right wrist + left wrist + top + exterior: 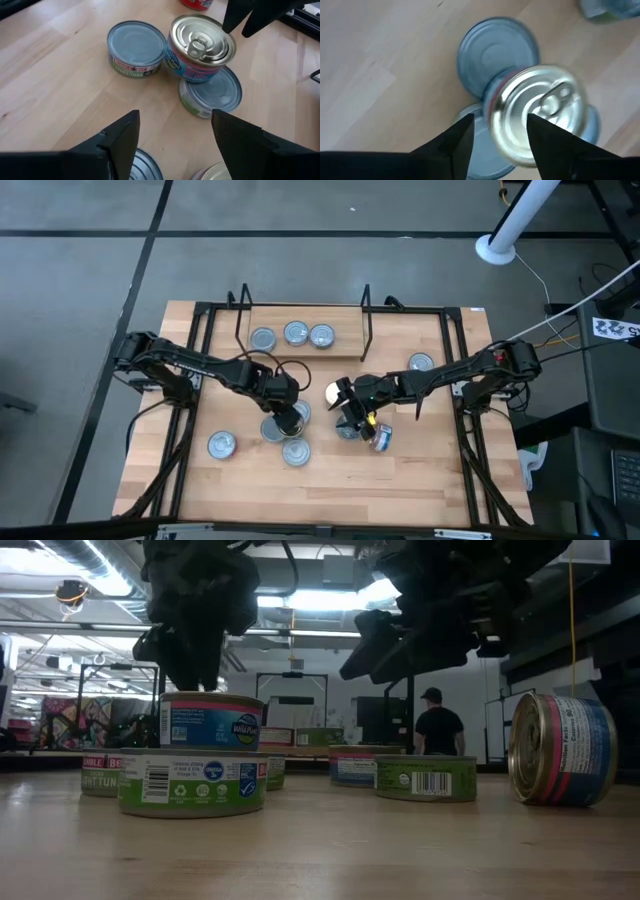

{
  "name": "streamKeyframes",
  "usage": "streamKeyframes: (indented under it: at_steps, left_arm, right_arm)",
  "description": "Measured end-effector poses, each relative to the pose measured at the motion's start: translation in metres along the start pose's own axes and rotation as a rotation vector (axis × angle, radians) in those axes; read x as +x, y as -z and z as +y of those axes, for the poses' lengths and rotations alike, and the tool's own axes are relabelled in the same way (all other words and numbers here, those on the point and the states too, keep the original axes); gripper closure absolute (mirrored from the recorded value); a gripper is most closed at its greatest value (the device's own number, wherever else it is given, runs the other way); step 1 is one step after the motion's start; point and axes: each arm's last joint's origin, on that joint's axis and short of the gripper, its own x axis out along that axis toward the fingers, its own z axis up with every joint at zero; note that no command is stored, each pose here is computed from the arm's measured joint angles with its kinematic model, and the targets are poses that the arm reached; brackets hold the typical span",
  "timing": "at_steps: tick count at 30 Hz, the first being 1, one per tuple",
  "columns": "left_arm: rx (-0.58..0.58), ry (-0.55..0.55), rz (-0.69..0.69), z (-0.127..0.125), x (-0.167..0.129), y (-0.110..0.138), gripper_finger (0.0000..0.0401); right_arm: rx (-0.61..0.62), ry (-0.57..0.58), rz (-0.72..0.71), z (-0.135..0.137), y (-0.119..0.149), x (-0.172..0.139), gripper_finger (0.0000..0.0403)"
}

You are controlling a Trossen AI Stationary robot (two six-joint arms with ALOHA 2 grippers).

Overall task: Stack canned seafood by type on shelf
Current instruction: Put the blue-pink tuna can on the shelf

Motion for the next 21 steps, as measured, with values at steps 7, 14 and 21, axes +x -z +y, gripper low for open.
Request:
streamKeyframes:
  at_steps: [7, 14, 21]
  left_arm:
    - [0.006, -0.032, 0.024, 0.0004, 0.0084, 0.0002, 0.0226]
    - [0.027, -0.037, 0.028, 0.0006, 0.0094, 0.0004, 0.0226]
    - [0.029, -0.037, 0.028, 0.0008, 0.0094, 0.0000, 0.0226]
  right_arm:
    - [-0.001, 0.001, -0.003, -0.0002, -0.0004, 0.0000, 0.0155]
    - [-0.001, 0.001, -0.003, -0.0002, -0.0004, 0.0000, 0.0155]
    - [0.000, 0.001, -0.002, -0.0001, -0.0003, 0.0000, 0.0155]
